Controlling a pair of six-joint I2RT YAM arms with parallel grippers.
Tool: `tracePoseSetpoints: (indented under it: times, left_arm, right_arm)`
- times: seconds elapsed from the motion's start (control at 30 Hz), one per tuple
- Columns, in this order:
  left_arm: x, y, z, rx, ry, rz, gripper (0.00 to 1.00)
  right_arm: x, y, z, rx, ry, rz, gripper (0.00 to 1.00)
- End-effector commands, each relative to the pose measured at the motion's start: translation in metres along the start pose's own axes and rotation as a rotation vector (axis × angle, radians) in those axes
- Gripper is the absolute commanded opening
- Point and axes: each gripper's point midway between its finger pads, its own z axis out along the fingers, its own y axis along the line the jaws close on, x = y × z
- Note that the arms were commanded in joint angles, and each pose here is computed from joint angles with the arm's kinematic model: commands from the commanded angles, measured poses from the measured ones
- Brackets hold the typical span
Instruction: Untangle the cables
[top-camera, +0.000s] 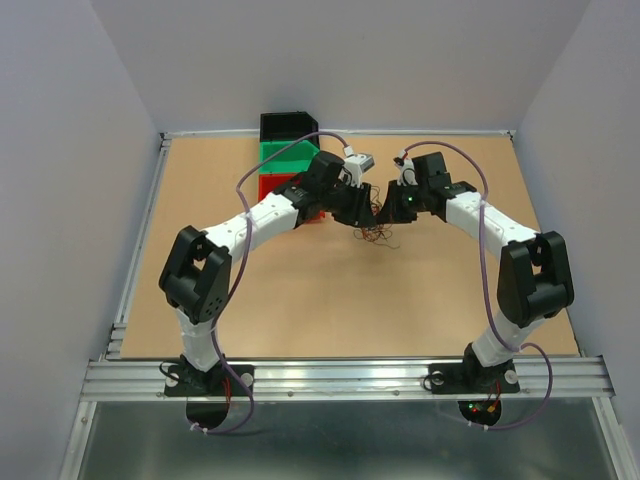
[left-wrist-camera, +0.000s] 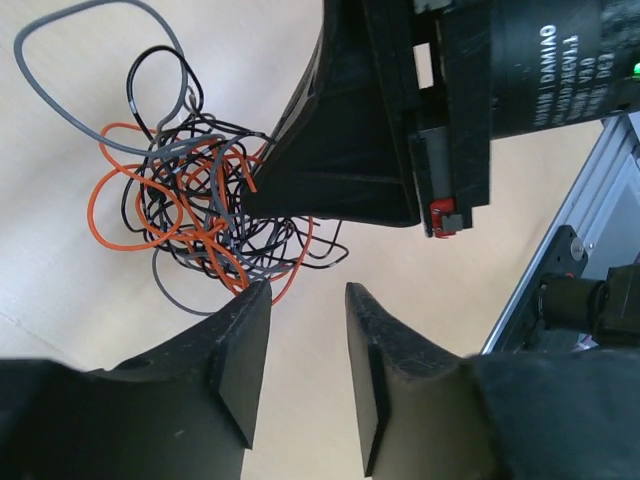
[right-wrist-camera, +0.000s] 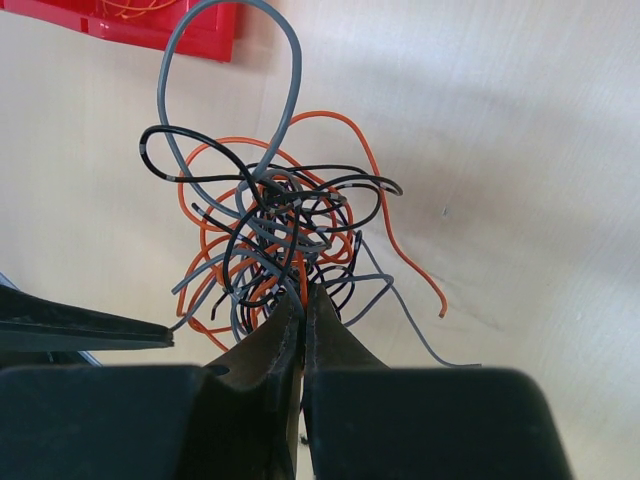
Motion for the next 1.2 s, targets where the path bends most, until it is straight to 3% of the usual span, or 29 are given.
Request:
tracePoseSetpoints:
  times: [0.0, 0.2, 0.23, 0.33, 0.57, 0.63, 0.8, 0.83, 0.87, 0.93, 1.17]
  left_arm:
    - [-0.010, -0.002, 0.002, -0.008, -0.012, 0.007, 0.43]
    - [-0.014, 0.013, 0.000, -0.101, -0.034, -0.014, 0.35]
    - [-0.016, 0.018, -0.001, -0.134, -0.046, -0.018, 0.38]
    - [-0.021, 0.019, -0.009, -0.154, -0.085, -0.020, 0.63]
    - [-0.013, 0.019, 0.000, -0.125, -0.062, -0.038, 0.65]
    - [-0.012, 0.019, 0.004, -0.117, -0.055, -0.035, 0.61]
    - [-0.014, 0.018, 0.012, -0.092, -0.042, -0.030, 0.24]
    - [-0.014, 0.018, 0.012, -0.092, -0.041, -0.026, 0.24]
    - [-0.016, 0.022, 0.012, -0.114, -0.047, -0.022, 0.12]
    - [-0.018, 0.030, 0.010, -0.156, -0.056, -0.019, 0.00]
    - [-0.036, 0.070, -0.033, -0.282, -0.124, -0.091, 0.00]
  right_arm:
    - [-0.036, 0.019, -0.012, -0.035, -0.100, -0.038, 0.00]
    - [-0.035, 0.019, -0.013, -0.035, -0.100, -0.038, 0.00]
    - [-0.034, 0.019, -0.013, -0.035, -0.100, -0.038, 0.00]
    - [-0.033, 0.018, -0.013, -0.034, -0.098, -0.037, 0.01]
    - [-0.031, 0.019, -0.014, -0.039, -0.096, -0.040, 0.00]
    - [-0.030, 0.020, -0.014, -0.044, -0.094, -0.040, 0.00]
    - [-0.028, 0.020, -0.015, -0.045, -0.094, -0.042, 0.01]
    - [-0.029, 0.021, -0.016, -0.047, -0.096, -0.043, 0.01]
    - [-0.030, 0.021, -0.016, -0.047, -0.099, -0.042, 0.00]
    - [-0.029, 0.020, -0.017, -0.044, -0.100, -0.043, 0.01]
    - [-0.009, -0.015, -0.017, 0.112, -0.106, 0.055, 0.00]
